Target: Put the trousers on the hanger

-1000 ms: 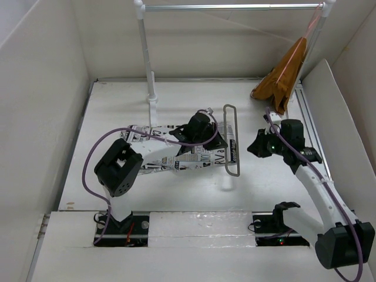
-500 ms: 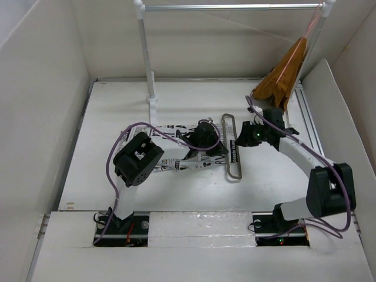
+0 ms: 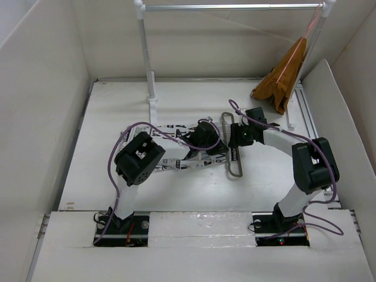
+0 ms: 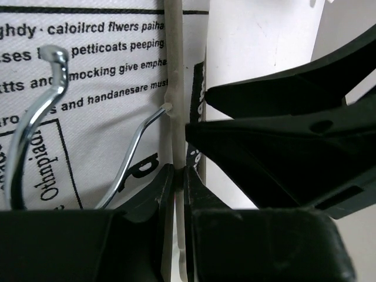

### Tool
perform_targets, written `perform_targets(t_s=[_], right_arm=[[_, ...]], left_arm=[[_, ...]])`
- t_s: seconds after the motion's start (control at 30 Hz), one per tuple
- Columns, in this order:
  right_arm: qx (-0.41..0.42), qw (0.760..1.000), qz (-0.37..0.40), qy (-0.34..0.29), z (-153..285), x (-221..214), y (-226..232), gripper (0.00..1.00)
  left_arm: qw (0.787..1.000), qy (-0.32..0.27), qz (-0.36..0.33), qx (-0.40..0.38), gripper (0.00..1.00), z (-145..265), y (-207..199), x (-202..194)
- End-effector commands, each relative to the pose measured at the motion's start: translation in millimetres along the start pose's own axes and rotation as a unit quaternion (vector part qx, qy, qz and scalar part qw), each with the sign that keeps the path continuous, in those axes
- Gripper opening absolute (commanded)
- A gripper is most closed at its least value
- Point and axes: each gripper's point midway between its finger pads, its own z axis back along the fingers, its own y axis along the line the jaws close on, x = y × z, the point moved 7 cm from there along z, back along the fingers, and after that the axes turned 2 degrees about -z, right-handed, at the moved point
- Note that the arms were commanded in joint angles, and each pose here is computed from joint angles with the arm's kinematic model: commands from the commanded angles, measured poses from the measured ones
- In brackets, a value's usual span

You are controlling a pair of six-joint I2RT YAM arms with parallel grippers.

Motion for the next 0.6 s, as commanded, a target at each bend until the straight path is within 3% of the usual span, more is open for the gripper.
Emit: perform_targets(t_s=[0.0, 0.17, 0.33, 0.37, 0.57], right_arm=[[-0.017, 0.999, 0.013, -0.026, -10.1, 14.7, 6.0, 0.51], [-0.019, 1.000, 0.011, -0.021, -14.3, 5.6, 13.2, 0.21], [-0.023, 0.999, 0.022, -0.013, -15.6, 6.9, 18.6, 0.08], [-0.020, 0.999, 0.023, -0.011, -15.6, 8.0, 19.6, 0.00], [0.014, 0.998, 0.030, -0.060, 16.8, 30.8, 38.4, 0.00]], left_arm=[[1.000, -0.019, -0.010, -0.014, 0.00, -1.3, -8.3, 2.4], [1.000, -0.024, -0.006, -0.014, 0.00, -0.9, -9.5, 4.0], [0.999, -0.036, -0.014, -0.002, 0.00, 0.2, -7.8, 7.0], [0.999, -0.035, -0.015, -0.001, 0.00, -0.9, -7.1, 6.7], [0.999, -0.039, -0.020, 0.008, 0.00, -7.2, -5.7, 9.2]])
